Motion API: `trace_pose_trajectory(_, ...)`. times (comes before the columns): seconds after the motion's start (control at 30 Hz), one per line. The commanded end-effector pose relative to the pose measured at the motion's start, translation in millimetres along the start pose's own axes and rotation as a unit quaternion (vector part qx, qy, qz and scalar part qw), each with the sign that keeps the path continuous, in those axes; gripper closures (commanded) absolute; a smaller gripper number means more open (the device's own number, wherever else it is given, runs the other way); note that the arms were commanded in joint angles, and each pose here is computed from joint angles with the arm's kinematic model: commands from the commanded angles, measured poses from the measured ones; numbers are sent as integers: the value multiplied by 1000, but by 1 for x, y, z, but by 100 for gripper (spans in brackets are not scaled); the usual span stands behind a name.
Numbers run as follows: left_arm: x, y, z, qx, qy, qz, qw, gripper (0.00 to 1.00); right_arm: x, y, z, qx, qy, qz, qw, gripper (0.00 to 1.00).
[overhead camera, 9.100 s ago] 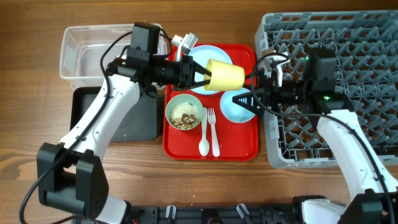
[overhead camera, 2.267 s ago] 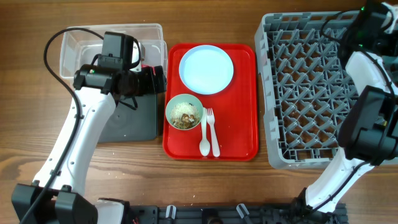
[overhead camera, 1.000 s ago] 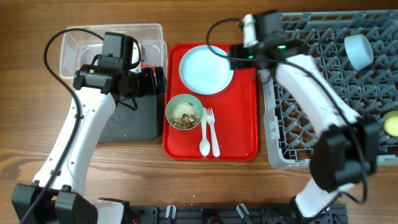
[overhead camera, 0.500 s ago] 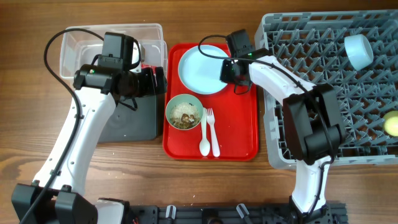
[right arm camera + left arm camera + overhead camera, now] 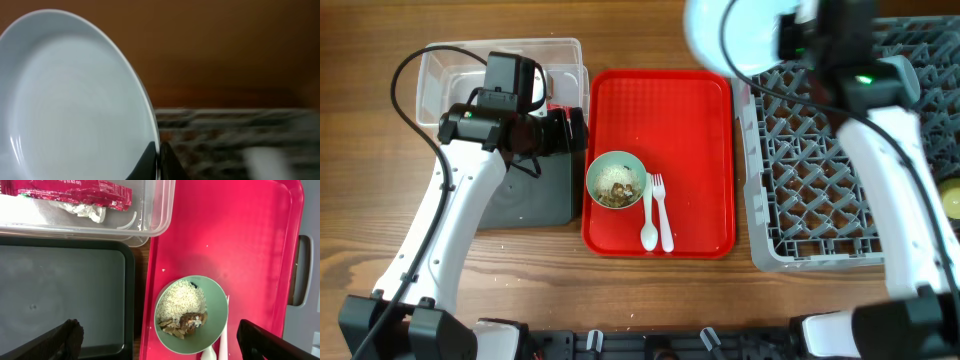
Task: Sort waste into correct bins and load items into the dishwasher rack
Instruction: 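Lift the blue plate and stand it in the rack's back row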
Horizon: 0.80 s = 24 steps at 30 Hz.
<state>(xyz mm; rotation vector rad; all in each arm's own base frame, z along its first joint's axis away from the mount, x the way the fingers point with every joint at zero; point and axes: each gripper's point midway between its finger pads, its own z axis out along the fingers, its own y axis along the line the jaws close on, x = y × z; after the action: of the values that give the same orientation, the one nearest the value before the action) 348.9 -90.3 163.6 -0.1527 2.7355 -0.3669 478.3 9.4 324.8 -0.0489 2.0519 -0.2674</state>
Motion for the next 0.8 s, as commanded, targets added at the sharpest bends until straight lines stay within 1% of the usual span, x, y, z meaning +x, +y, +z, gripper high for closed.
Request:
trace_pose_trajectory(0.0, -2, 0, -4, -1, -7, 6, 1000, 0, 5, -97, -13, 247, 49, -126, 959, 96)
trace_pose_trajectory(0.07, -2, 0, -4, -1, -7, 6, 1000, 0, 6, -129, -22, 337, 59, -116, 932, 96)
trace_pose_trajectory(0.1, -2, 0, -4, -1, -8, 6, 1000, 0, 6, -139, -26, 364, 61, -106, 923, 96)
trace_pose_trajectory(0.13, -2, 0, -4, -1, -8, 6, 1000, 0, 9, -154, -30, 405, 65, -92, 907, 96)
trace_pose_trajectory(0.2, -2, 1, -4, -1, -7, 6, 1000, 0, 17, -163, -26, 426, 73, -74, 899, 96)
trace_pose_trajectory(0.23, -2, 1, -4, -1, -7, 6, 1000, 0, 28, -167, -19, 434, 81, -61, 895, 96)
trace_pose_trajectory(0.33, -2, 1, -4, -1, -7, 6, 1000, 0, 47, -170, -7, 452, 107, -64, 883, 96)
trace_pose_trajectory(0.53, -2, 1, -4, -1, -7, 6, 1000, 0, 99, -159, 25, 446, 147, -67, 880, 96)
trace_pose_trajectory(0.6, -2, 1, -4, -1, -7, 6, 1000, 0, 121, -151, 37, 429, 163, -70, 886, 96)
trace_pose_trajectory(0.7, -2, 1, -4, -1, -7, 6, 1000, 0, 134, -146, 42, 418, 171, -67, 890, 96)
trace_pose_trajectory(0.77, -2, 0, -4, -1, -7, 6, 1000, 0, 138, -140, 48, 398, 171, -61, 899, 96)
